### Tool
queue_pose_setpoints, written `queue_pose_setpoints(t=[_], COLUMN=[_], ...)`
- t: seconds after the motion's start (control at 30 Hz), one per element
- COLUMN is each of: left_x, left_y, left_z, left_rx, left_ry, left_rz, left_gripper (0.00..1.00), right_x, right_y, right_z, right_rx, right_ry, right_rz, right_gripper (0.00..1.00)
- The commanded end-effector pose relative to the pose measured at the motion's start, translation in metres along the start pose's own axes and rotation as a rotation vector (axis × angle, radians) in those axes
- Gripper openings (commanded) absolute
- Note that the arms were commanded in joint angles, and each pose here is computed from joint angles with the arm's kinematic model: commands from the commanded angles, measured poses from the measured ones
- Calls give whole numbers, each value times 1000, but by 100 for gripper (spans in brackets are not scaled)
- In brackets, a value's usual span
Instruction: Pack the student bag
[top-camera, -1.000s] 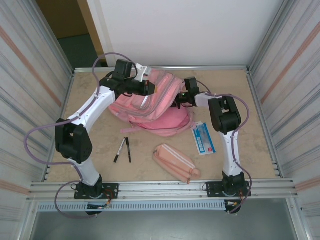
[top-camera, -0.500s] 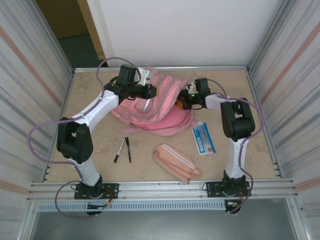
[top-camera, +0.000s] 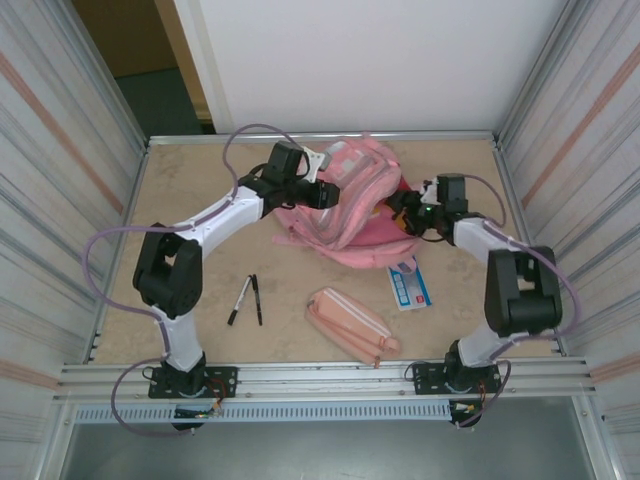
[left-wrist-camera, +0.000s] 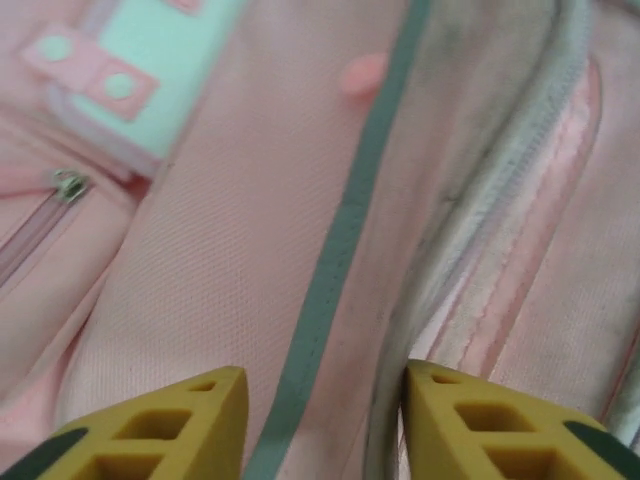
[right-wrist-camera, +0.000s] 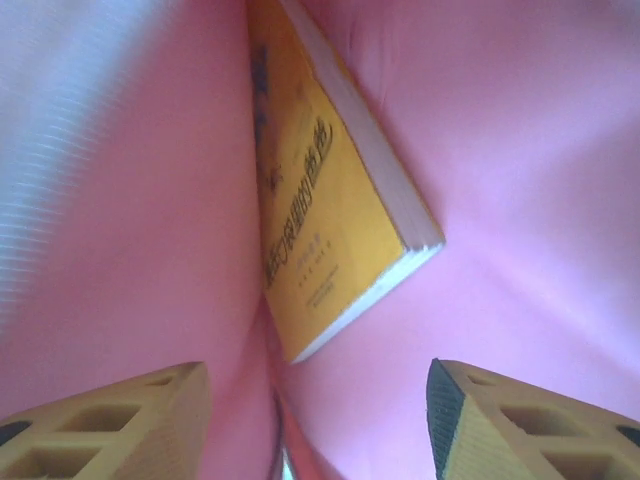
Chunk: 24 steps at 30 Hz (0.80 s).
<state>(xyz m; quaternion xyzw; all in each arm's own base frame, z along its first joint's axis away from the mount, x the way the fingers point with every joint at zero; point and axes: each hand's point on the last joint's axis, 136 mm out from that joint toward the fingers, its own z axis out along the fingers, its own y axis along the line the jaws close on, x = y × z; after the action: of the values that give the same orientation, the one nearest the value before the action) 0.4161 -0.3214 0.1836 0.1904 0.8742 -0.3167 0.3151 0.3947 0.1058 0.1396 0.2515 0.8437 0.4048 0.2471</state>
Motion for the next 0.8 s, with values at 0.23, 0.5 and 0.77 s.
queue_pose_setpoints(t=[0.23,0.5,0.77], left_x=[51,124,119], left_y=[65,145,164], left_z=[-117,-162,-126], left_rx=[-386,-576,-483], left_ry=[-50,-58,-36], left_rz=[-205,-465,-572], left_gripper=[59,63,65], right_x=[42,123,166], right_y=[7,21,8], right_z=[-48,-17,30], right_rx=[258,260,323], right_ry=[-46,132,272], right_rz=[-441,-666,-740], right_gripper=[62,63,63])
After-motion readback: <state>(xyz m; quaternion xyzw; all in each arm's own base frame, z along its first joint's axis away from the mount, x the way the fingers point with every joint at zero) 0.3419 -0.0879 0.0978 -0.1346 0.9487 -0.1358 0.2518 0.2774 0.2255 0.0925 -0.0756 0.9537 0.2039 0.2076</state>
